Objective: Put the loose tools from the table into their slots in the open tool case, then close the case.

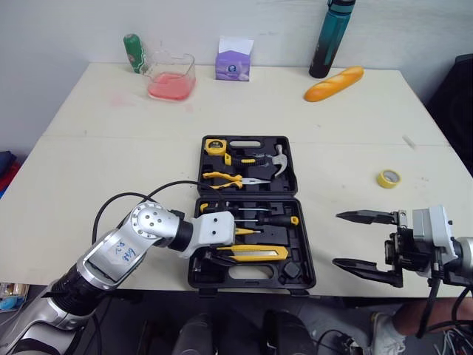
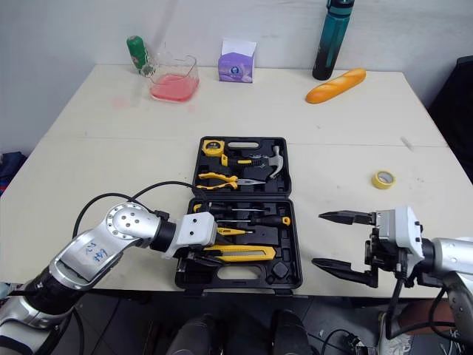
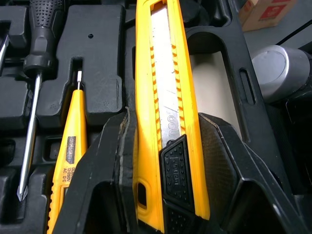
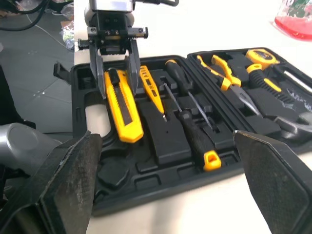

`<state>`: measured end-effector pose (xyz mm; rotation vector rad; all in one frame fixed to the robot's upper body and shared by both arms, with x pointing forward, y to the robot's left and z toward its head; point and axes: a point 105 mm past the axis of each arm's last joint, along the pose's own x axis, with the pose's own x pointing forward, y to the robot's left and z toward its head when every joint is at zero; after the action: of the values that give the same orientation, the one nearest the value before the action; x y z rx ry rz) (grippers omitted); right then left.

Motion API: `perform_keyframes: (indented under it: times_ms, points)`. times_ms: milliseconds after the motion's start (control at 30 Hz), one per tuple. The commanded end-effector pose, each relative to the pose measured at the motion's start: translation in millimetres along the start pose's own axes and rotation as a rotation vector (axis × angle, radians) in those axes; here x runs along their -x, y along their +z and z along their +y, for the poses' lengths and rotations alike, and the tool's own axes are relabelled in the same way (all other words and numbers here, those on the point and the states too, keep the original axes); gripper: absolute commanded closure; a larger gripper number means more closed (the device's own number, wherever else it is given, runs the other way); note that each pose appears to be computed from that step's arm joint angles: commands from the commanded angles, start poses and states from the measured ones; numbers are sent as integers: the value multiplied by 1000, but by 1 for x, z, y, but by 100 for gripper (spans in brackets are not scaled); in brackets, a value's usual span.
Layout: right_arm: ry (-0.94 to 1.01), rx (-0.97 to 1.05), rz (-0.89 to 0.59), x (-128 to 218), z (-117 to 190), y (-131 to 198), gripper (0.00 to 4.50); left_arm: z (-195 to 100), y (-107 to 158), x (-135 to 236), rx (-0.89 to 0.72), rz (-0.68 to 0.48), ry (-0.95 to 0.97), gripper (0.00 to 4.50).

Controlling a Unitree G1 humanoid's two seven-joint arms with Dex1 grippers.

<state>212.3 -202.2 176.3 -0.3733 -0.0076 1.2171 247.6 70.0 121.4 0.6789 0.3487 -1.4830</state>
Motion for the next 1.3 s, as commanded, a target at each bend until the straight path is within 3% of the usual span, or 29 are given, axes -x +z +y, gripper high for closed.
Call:
perform_keyframes:
  times_ms: [33, 100, 267, 367, 500, 733, 1100, 1300]
  points:
    - [-7, 46, -8, 6, -1, 8, 0, -5, -13, -5, 33, 54, -26, 311]
    - [-7, 46, -10, 7, 0, 7, 0, -5, -10, -5, 9, 42, -23, 209]
    - [-7, 52, -9, 7, 0, 9, 0, -5, -2, -3, -12, 14, -47, 4]
    - [-8, 53, -12, 6, 1, 11, 0, -2, -2, 0, -31, 32, -40, 4]
    - [-6, 57, -13, 4, 1, 15, 0, 0, 14, 6, -55, -37, -46, 4]
    - [-11, 53, -11, 2, -1, 16, 0, 2, 46, 27, -182, -254, -33, 4]
    - [-67, 54, -15, 11, -10, 5, 0, 9, 41, 51, -164, -411, 30, 4]
    - [-82, 32, -11, 16, -8, -12, 0, 3, 35, 42, -113, -477, 17, 182]
